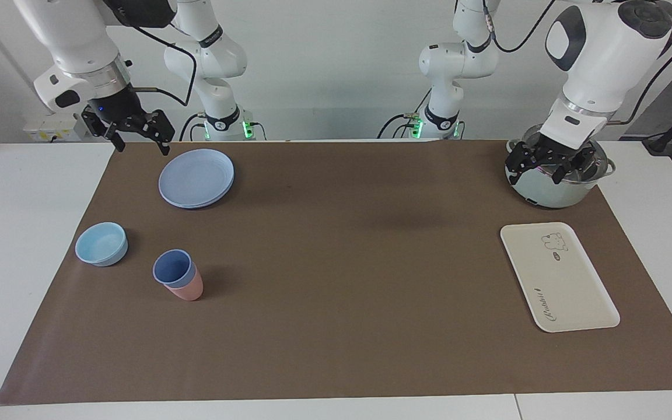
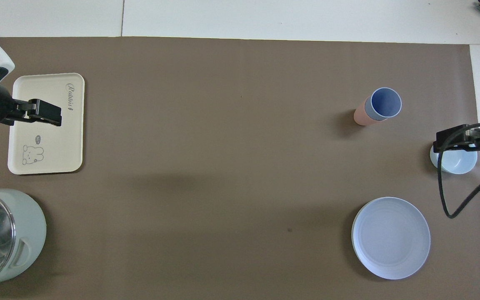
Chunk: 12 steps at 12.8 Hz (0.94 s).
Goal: Place cup on tray
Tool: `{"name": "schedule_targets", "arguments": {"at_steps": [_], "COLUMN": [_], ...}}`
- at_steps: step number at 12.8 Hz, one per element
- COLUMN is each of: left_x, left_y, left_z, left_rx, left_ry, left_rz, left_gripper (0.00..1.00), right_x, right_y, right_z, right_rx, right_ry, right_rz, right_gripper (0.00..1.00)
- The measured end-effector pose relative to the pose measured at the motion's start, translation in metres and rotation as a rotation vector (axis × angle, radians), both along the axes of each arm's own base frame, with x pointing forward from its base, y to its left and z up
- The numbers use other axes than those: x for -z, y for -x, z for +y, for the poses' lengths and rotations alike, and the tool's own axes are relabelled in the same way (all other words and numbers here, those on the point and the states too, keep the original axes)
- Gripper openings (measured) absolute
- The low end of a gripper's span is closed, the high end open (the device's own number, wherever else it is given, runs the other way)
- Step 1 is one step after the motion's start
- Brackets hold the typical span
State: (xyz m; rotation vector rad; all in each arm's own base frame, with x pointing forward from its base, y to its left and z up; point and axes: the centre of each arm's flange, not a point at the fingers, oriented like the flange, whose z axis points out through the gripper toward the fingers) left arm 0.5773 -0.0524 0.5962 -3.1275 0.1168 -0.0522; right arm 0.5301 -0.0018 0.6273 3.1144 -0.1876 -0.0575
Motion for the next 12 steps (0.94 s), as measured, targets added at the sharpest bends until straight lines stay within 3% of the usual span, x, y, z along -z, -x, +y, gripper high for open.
{"name": "schedule_targets", "arguments": {"at_steps": [5, 8, 12], "left_x": [0.000, 0.000, 0.001], "left_y": [0.000, 0.000, 0.001], "left_z": [-0.003, -0.006, -0.005], "left_rx": [0.006, 0.010, 0.009], "left_ry": [0.000, 0.000, 0.000], "left_rz": [-0.001, -0.001, 0.002], "left_gripper": [1.00, 1.00, 1.00], "right_x": [0.003, 0.018, 0.060], "right_y": [-0.004, -0.019, -0.027], "right_z": [0.004, -0.007, -0.076], "right_rx": [-0.028, -0.218, -0.517], "right_ry": [-0.013, -0.074, -0.203], "right_rz": [-0.026, -0.143, -0.327], "right_gripper": [1.00, 1.00, 1.00]}}
